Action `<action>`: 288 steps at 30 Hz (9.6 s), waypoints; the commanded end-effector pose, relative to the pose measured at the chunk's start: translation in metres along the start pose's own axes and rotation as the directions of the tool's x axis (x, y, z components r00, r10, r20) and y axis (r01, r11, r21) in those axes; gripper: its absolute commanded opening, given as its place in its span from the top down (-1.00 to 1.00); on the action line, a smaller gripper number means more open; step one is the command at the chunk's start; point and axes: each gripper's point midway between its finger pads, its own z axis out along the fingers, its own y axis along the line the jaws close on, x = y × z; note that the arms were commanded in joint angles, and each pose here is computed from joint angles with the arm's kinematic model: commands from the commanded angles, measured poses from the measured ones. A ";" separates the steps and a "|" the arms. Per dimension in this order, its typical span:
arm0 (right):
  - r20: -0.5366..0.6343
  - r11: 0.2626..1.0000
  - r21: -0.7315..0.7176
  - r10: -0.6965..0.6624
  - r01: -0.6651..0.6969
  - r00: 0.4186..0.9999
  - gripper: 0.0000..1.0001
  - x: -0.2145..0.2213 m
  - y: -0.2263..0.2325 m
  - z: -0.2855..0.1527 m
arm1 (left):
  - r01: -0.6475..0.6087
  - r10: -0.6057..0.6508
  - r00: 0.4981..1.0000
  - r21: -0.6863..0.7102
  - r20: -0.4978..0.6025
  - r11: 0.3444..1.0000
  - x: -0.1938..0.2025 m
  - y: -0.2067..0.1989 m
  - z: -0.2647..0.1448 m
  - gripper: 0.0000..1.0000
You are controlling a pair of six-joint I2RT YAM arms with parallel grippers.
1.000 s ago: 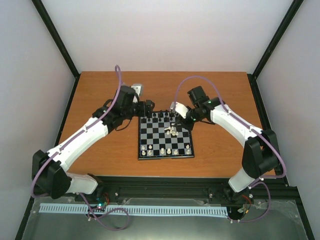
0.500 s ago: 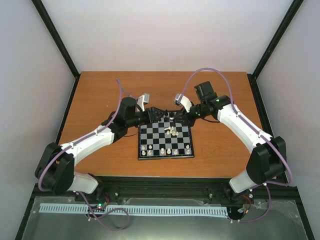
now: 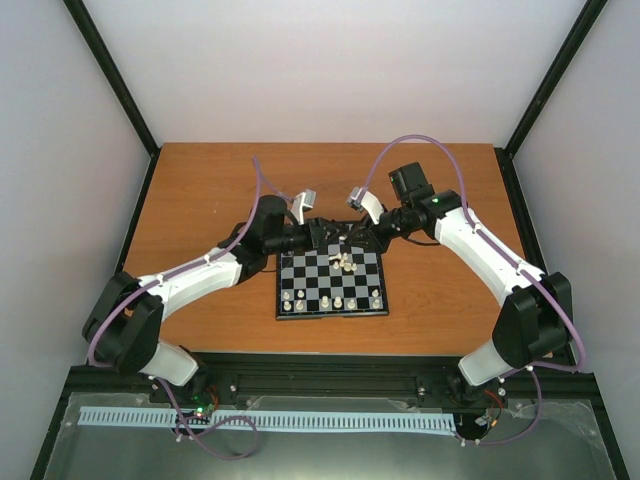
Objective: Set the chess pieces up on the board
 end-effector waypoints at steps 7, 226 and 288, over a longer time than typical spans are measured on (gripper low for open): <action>0.030 1.000 -0.004 0.008 -0.008 1.000 0.81 -0.011 -0.004 -0.001 | -0.044 0.039 0.997 0.079 0.063 0.996 -0.015 -0.035 -0.008 0.19; -0.385 0.978 0.099 -0.134 0.185 0.913 0.88 0.082 -0.037 0.080 | -0.188 0.242 0.968 -0.453 0.064 0.871 -0.121 0.034 -0.108 -0.34; -0.452 0.974 0.080 -0.153 0.210 0.879 0.40 0.135 0.013 0.051 | -0.181 0.229 0.971 -0.425 0.065 0.887 -0.119 0.029 -0.107 -0.34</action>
